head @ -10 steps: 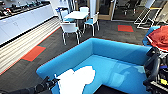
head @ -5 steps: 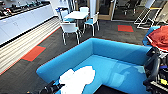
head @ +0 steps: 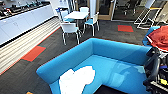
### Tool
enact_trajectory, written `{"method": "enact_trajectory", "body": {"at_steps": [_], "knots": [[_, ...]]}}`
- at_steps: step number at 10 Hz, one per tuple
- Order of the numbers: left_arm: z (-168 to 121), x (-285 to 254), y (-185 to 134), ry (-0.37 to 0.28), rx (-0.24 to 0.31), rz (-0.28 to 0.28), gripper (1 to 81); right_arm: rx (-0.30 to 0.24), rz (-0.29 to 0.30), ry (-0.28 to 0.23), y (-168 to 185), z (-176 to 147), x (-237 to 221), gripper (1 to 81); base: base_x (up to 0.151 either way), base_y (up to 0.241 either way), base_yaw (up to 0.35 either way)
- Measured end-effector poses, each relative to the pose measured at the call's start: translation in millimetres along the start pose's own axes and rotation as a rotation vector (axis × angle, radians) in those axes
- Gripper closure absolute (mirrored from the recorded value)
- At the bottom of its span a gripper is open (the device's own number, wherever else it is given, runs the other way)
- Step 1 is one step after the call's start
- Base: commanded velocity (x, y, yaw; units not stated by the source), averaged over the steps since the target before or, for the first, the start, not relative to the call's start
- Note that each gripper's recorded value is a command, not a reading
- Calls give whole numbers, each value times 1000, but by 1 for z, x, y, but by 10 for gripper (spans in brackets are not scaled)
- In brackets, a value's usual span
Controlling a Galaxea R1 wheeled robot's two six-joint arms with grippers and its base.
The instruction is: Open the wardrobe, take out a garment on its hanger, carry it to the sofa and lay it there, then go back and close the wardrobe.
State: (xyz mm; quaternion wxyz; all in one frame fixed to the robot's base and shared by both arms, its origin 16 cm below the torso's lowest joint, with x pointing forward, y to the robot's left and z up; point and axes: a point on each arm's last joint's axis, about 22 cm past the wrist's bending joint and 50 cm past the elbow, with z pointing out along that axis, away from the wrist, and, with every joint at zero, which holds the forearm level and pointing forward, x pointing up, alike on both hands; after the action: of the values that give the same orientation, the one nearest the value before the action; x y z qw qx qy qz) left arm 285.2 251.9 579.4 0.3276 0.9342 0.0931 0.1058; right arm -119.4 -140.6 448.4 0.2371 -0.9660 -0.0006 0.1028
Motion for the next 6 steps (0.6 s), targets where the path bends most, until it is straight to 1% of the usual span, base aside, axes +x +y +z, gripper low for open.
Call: {"method": "enact_trajectory", "body": {"at_steps": [2, 3, 4, 5, 6], "knots": [[-8, -91, -14, -118, 18, 56, 10, -11, 0, 3, 6, 0, 2, 10, 0, 0, 0], [-15, -132, -20, -162, 25, 76, 10, -17, -5, 12, 8, 0, 6, 10, 0, 0, 0], [-22, -165, -21, -188, 24, 97, 10, -21, -14, 30, 7, 1, 15, 10, 0, 0, 0], [-28, -198, -25, -213, 29, 106, 10, -27, -21, 47, 6, 3, 22, 10, 0, 0, 0], [-34, -231, -39, -247, 56, 103, 10, -31, -24, 51, 5, 4, 24, 10, 0, 0, 0]]}}
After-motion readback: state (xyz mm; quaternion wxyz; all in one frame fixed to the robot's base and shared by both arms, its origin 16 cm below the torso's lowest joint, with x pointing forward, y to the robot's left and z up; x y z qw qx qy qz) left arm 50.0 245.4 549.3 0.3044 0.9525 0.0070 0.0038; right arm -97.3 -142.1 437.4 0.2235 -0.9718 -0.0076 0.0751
